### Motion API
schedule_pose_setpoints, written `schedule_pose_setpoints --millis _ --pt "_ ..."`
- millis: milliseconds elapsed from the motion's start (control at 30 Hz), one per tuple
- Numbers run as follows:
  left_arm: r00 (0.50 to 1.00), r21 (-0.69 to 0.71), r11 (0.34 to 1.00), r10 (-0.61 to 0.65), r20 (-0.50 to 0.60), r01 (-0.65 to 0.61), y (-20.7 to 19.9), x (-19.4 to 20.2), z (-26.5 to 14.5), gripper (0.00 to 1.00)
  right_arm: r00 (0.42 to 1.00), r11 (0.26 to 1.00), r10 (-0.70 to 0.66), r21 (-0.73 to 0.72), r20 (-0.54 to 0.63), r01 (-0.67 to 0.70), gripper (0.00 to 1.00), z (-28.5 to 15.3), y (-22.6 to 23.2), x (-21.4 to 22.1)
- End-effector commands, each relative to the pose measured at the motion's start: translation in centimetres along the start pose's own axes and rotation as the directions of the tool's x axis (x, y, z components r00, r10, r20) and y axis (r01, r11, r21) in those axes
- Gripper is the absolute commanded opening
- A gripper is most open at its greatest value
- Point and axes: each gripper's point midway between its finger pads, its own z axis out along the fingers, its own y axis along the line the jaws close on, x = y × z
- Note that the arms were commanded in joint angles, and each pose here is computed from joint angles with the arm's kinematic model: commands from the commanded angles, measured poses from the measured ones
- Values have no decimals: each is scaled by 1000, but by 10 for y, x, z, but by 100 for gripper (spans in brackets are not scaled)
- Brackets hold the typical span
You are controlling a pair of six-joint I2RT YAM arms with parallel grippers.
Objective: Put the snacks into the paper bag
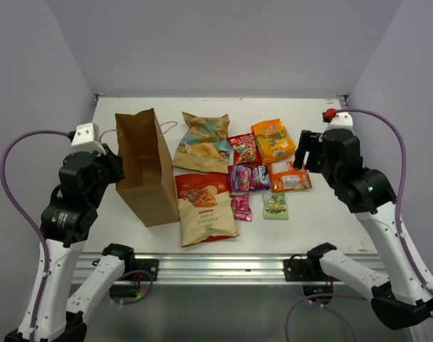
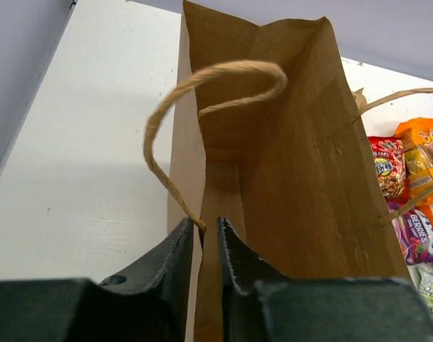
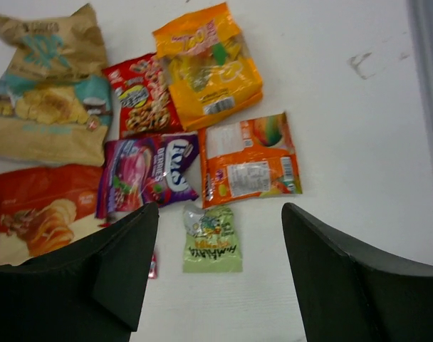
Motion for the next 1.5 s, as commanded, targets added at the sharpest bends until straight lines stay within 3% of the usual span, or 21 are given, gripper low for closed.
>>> schedule_pose_setpoints --millis 0,67,167,567,1200,1233,1333,1367,1400,1467 --pt "1000 -6 1000 5 -18 -5 0 5 4 20 997 966 -13 -257 -80 -8 73 8 49 25" --pt "999 -8 1000 10 -32 -10 1 9 6 8 984 918 -19 -393 -176 -53 74 11 78 55" --pt "999 -1 1000 13 -47 -13 -1 14 9 0 966 857 -7 -500 -257 -127 75 19 105 90" --pt "999 13 1000 19 -47 -19 -1 20 13 0 900 754 -30 -602 -434 -265 70 10 172 189" --pt "1000 11 1000 29 -2 -29 2 15 7 0 827 780 -132 -572 -546 -254 61 48 214 285" --pt "1000 15 1000 27 0 -27 1 14 7 0 829 769 -135 -585 -542 -257 54 47 219 286" --pt "999 25 999 31 10 -31 0 12 7 0 817 767 -149 -586 -558 -260 22 49 224 297" --pt "999 31 999 30 19 -30 -2 10 7 0 814 770 -154 -584 -561 -257 6 50 225 301" --pt "999 39 999 31 21 -31 -3 10 6 0 816 772 -155 -584 -557 -252 0 51 225 301" --pt "999 43 999 27 34 -28 -4 7 6 0 817 776 -157 -581 -555 -245 0 51 224 302"
